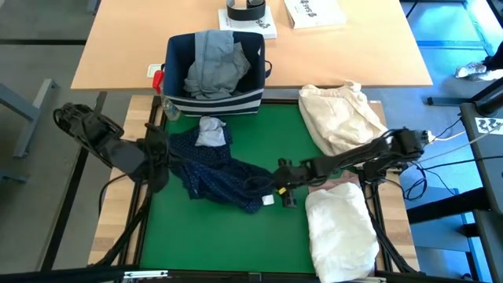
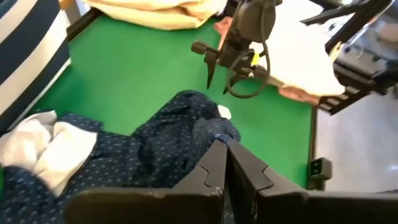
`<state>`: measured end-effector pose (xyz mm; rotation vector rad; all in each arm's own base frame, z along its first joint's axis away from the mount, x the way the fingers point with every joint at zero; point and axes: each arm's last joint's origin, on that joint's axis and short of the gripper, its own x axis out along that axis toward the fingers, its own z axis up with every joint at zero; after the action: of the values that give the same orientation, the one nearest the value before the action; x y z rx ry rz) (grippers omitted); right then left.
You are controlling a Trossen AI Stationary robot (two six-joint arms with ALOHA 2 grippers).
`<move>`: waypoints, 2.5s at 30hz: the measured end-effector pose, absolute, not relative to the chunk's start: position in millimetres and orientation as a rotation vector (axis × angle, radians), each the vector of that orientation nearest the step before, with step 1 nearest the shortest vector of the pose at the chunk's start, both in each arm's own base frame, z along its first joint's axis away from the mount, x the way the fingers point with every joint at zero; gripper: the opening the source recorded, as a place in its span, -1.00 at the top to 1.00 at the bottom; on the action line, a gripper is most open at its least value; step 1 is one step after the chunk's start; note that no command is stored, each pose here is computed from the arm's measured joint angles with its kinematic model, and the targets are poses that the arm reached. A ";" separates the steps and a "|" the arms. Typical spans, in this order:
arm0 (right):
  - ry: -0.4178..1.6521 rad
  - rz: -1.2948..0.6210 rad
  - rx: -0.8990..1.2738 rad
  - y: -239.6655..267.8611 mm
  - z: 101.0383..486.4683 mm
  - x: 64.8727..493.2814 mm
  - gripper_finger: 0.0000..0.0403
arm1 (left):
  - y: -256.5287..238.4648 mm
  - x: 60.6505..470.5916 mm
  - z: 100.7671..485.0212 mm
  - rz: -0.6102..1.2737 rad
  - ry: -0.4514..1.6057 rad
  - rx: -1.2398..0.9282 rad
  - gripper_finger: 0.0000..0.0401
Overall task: Fold laundry
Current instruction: Fold the blue polo shirt
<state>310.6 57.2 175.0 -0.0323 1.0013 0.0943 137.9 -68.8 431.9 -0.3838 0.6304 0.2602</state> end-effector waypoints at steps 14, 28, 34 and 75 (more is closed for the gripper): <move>1.002 0.177 -0.412 58.2 122.8 335.2 0.02 | -69.0 141.8 429.0 0.307 0.635 -0.406 1.00; 1.047 0.133 -0.314 58.2 130.9 328.0 0.91 | -71.3 147.0 427.2 0.314 0.635 -0.329 1.00; 0.986 0.052 -0.361 67.0 196.2 324.4 0.93 | -72.0 147.3 426.8 0.281 0.654 -0.277 0.89; 0.606 -0.015 -0.030 20.5 438.0 294.2 0.95 | -156.2 326.0 319.9 0.490 0.546 -0.086 0.42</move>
<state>294.2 20.5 438.0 -0.0303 0.6061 -0.0145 326.0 -156.2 319.9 -0.0858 0.5464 0.4896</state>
